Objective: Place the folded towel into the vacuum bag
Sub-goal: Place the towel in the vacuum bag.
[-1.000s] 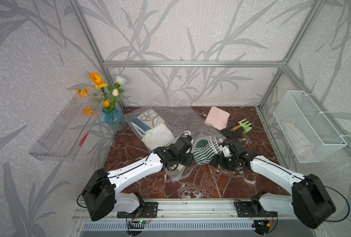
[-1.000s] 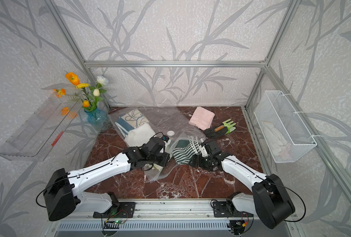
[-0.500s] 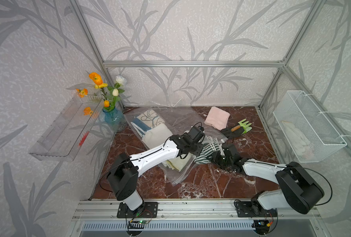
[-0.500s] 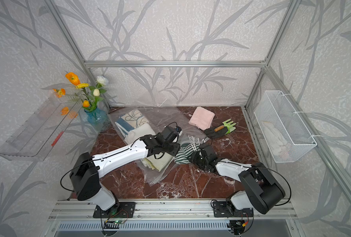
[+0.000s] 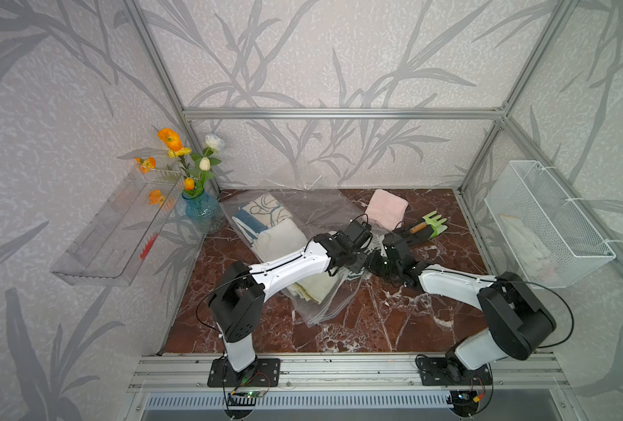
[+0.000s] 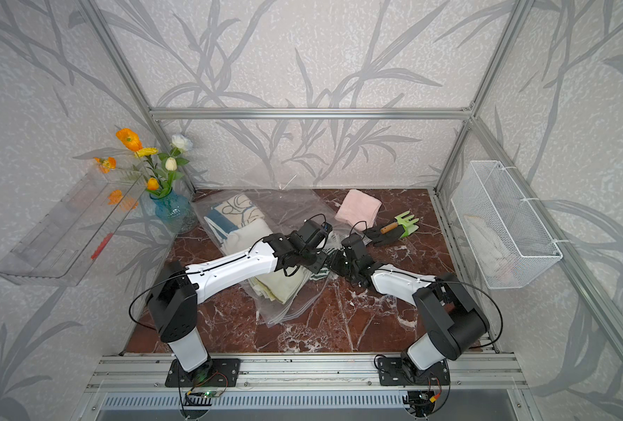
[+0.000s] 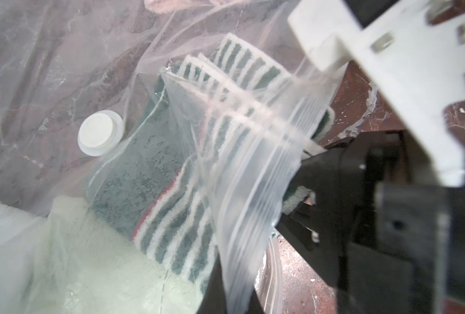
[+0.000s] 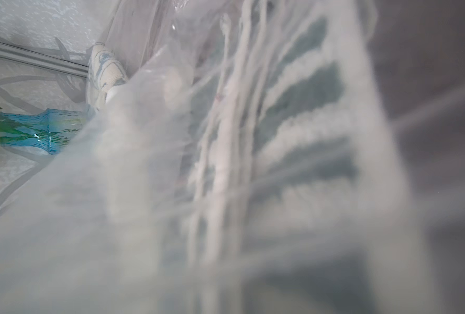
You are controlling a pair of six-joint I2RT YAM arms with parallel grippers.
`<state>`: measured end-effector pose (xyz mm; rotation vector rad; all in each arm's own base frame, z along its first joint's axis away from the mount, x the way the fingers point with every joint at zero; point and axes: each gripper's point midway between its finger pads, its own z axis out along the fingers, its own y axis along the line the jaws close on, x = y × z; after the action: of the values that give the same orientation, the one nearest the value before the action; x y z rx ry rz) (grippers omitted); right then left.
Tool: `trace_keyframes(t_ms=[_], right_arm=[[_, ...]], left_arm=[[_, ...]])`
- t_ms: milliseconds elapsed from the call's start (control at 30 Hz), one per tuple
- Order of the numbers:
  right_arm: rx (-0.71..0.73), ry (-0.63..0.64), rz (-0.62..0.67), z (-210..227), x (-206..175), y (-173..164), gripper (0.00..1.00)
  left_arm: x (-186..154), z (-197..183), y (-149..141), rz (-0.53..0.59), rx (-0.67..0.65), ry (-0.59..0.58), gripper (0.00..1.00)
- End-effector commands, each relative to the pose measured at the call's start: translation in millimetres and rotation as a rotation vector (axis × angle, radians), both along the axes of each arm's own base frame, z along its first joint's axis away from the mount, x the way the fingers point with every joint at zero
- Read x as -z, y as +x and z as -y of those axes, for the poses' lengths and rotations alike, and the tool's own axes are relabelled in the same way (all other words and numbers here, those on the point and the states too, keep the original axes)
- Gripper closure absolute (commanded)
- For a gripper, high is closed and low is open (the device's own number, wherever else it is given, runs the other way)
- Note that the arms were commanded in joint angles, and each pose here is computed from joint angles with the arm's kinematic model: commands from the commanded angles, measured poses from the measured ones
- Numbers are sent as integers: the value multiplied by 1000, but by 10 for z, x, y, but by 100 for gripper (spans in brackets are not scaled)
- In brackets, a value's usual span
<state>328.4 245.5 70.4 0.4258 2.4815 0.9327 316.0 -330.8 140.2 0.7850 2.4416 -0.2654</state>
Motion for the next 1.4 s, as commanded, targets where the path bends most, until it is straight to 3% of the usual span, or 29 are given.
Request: trace_keyframes(t_ms=[0,167,333,500,667,833,900,1033,1367], right_arm=[[-15,-137,34,19,168,68,94],[44,-353,163,146,88,205,95],[77,-299,353,52,-203,436,96],[52,-207,421,-231,-152,638,94],[75,-208,399,-238,-59,713,88],[94,-209,258,-33,19,619,59],[98,-196,172,-1,58,490,53],[159,-83,71,-13,204,292,54],[213,-51,200,-220,340,755,71]], left_arm=[[-446,115,27,51,10,-123,100],[-464,114,18,44,7,-127,100],[-457,156,12,32,11,-147,100],[-431,205,5,12,12,-164,100],[-415,172,6,15,2,-158,100],[-426,158,-11,14,-3,-168,100],[-438,172,-30,9,-2,-185,100],[-502,230,-101,-22,8,-240,100],[-483,328,-257,-66,22,-290,100]])
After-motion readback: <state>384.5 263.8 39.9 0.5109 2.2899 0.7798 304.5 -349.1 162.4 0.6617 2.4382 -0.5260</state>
